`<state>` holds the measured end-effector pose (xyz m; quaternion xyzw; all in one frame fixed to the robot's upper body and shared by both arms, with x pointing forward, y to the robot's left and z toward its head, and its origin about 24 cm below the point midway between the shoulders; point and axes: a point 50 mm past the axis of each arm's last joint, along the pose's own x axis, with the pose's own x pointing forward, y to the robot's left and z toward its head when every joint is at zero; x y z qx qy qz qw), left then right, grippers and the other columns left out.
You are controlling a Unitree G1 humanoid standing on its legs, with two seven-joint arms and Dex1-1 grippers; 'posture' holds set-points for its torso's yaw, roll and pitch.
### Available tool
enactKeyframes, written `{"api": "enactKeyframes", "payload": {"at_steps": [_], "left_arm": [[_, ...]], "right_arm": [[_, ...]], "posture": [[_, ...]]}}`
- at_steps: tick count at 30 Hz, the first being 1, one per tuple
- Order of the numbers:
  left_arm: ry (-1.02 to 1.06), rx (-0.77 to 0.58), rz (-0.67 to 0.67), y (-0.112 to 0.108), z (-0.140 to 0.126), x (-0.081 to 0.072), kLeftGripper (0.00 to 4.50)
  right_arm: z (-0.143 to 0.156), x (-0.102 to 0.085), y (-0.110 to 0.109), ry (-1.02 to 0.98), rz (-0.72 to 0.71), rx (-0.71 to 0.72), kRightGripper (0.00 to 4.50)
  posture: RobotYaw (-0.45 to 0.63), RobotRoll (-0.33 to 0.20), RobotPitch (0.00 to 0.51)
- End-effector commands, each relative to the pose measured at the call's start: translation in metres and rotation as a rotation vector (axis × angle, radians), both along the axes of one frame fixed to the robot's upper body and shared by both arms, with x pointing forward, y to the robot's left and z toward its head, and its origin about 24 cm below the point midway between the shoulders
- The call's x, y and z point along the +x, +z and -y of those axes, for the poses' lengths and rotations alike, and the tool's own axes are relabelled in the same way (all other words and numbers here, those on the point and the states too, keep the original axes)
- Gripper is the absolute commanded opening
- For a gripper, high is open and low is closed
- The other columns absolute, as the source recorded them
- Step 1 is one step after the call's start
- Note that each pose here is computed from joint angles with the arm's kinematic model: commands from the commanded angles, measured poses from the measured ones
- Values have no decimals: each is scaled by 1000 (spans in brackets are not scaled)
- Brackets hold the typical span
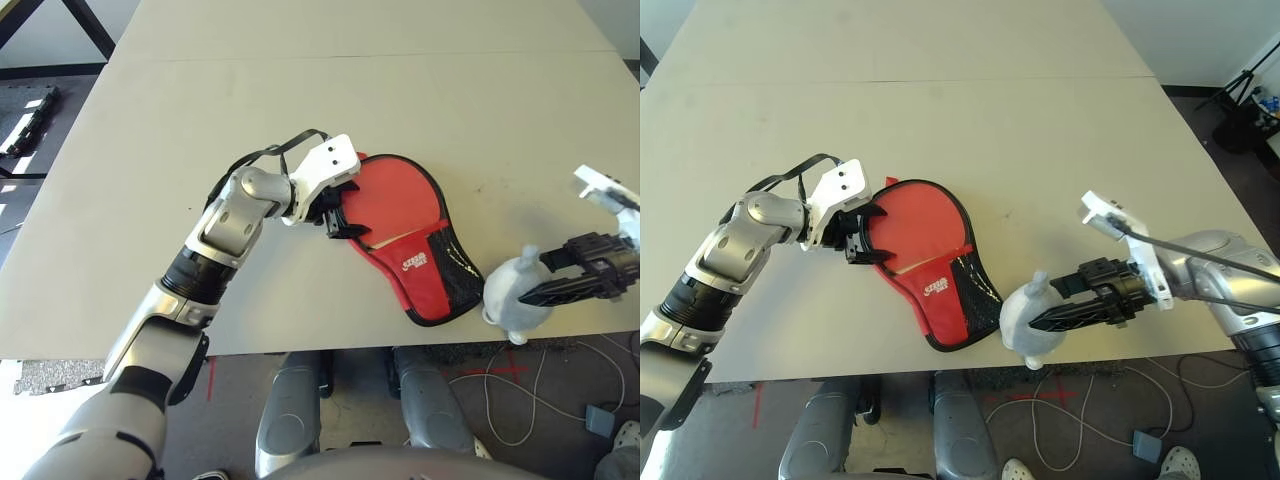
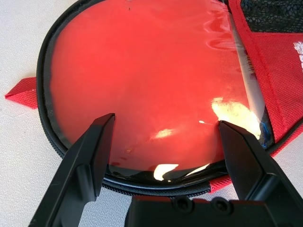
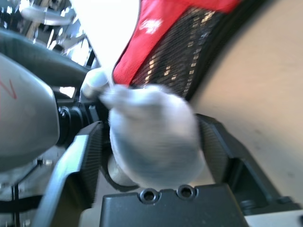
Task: Store the ping-pong paddle in its case and zip it.
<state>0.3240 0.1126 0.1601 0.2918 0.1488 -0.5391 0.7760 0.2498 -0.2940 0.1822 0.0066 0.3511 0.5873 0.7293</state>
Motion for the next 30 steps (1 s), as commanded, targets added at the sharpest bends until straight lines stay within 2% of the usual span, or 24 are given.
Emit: {"api": "enactKeyframes", "payload": {"at_steps": [1,6,9,12,16,22,27,30], "left_arm": [[19,40,-100,-21,-7,-8,4500],[39,-108,-83,11,-16,-14,4500],[86,-234,-44,36,-29,-15,4500],[183,-371,11,58,-47,-12,4500],[382,-512,121,71,-80,-5,4500],[669,-636,274,70,-132,-6,4500],[881,-699,394,56,-168,-11,4500],[1021,-719,445,43,-184,-12,4500]], "right_arm": [[19,7,4,-124,13,60,4481],[33,32,12,-347,115,274,4481],[35,49,14,-479,240,361,4481],[35,66,13,-618,416,382,4481],[36,78,10,-754,560,390,4481],[39,86,9,-921,766,385,4481],[46,89,11,-1054,894,363,4481],[54,90,8,-1173,951,292,4481]], "posture": [[-63,0,302],[-59,0,301],[-52,0,297],[-46,0,291],[-32,0,285],[-14,0,283],[-5,0,285],[-6,0,289]]}}
